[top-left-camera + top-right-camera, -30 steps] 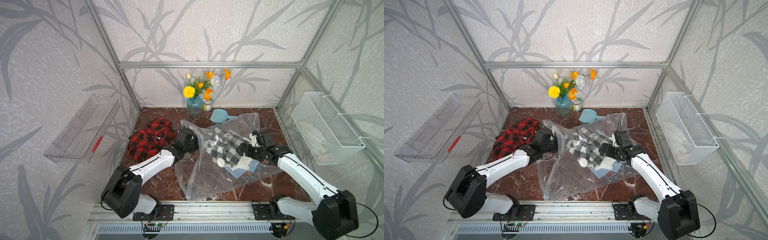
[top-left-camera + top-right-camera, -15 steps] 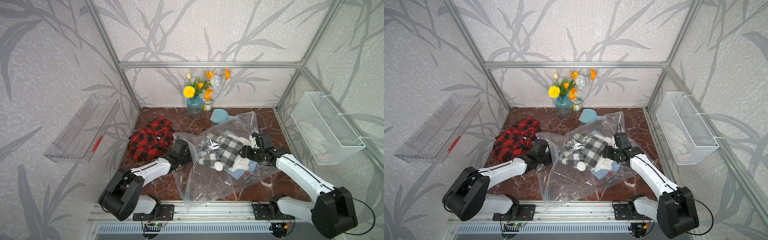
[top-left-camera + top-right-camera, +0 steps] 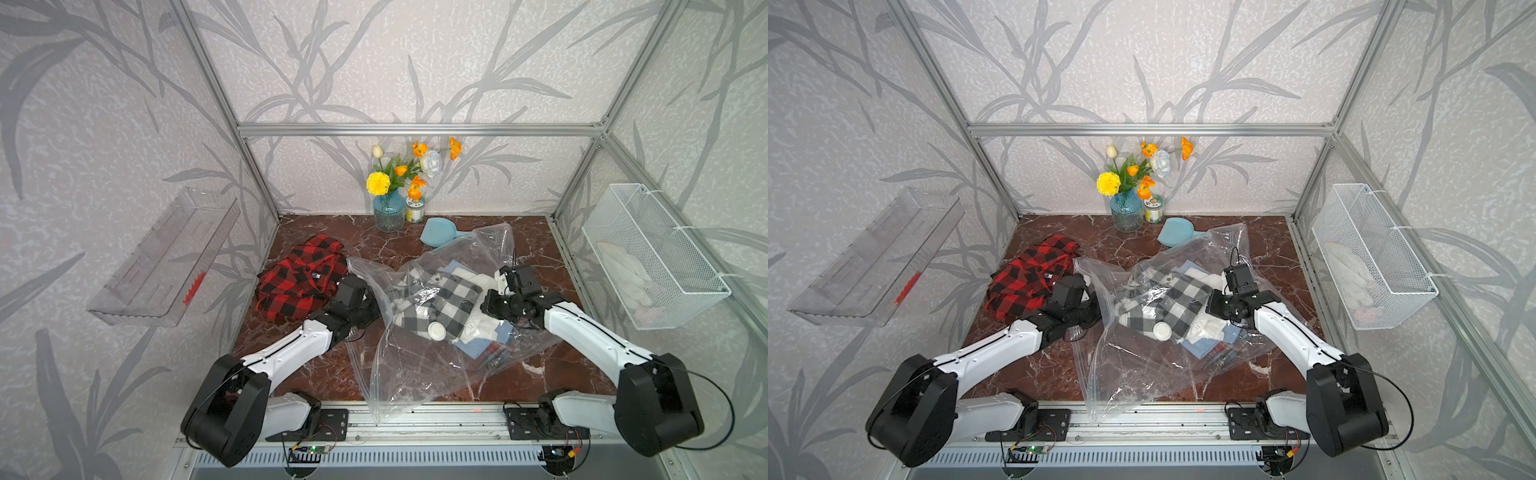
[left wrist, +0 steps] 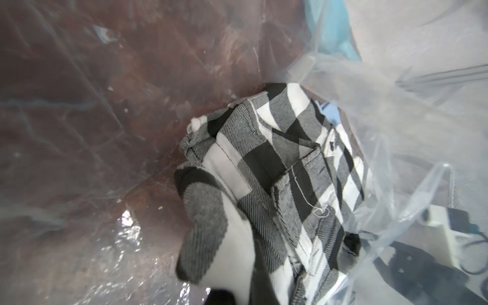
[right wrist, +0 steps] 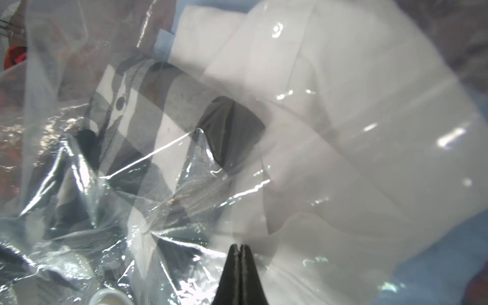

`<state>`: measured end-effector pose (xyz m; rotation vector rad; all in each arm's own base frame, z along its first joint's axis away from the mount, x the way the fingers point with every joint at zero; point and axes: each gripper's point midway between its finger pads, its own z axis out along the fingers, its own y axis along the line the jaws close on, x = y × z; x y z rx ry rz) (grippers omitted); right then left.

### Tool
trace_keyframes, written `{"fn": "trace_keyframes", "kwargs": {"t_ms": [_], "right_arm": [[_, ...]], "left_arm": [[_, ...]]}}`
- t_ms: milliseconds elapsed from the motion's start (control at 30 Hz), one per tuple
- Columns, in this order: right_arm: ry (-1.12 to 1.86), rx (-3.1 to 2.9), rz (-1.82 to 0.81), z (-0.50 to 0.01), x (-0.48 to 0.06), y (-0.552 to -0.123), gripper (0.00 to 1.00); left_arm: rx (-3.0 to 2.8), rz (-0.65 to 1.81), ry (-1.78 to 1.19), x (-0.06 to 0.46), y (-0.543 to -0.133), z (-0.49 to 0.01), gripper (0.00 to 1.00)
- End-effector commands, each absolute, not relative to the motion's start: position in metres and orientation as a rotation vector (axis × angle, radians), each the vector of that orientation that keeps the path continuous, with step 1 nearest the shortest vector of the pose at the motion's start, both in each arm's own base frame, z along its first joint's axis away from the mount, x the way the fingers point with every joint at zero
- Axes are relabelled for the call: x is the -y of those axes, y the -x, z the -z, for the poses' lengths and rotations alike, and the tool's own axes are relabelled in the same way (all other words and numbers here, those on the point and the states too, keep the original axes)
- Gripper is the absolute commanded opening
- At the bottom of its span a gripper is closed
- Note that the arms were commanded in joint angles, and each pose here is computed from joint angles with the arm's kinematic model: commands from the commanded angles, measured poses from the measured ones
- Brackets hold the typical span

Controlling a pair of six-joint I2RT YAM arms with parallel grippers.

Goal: Take the shirt out of the vacuum bag
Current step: Take out the shirt from the vacuum bag.

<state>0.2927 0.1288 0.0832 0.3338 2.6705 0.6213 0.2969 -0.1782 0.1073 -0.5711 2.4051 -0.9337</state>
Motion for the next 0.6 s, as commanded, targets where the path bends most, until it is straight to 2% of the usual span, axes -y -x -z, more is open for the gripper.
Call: {"fn": "trace_keyframes", "kwargs": {"t_ms": [0, 100, 333, 567], "right_arm": [[-0.372, -2.664, -0.643, -0.076, -0.131, -0.301, 0.00], [-0.385, -2.671, -0.629, -0.063, -0.130, -0.303, 0.00], [-0.410, -2.698, -0.585, -0.047, -0.124, -0.302, 0.00], [-0.417, -2.701, -0.564, -0.046, -0.122, -0.304, 0.00]], "left_arm": [[-2.400, 0.942, 0.537, 0.173, -0.290, -0.128, 0.00], [-2.410, 0.936, 0.537, 0.167, -0.280, -0.130, 0.00], [-2.544, 0.798, 0.694, 0.120, -0.241, -0.084, 0.00], [-2.598, 0.685, 0.796, 0.080, -0.225, -0.077, 0.00]]}}
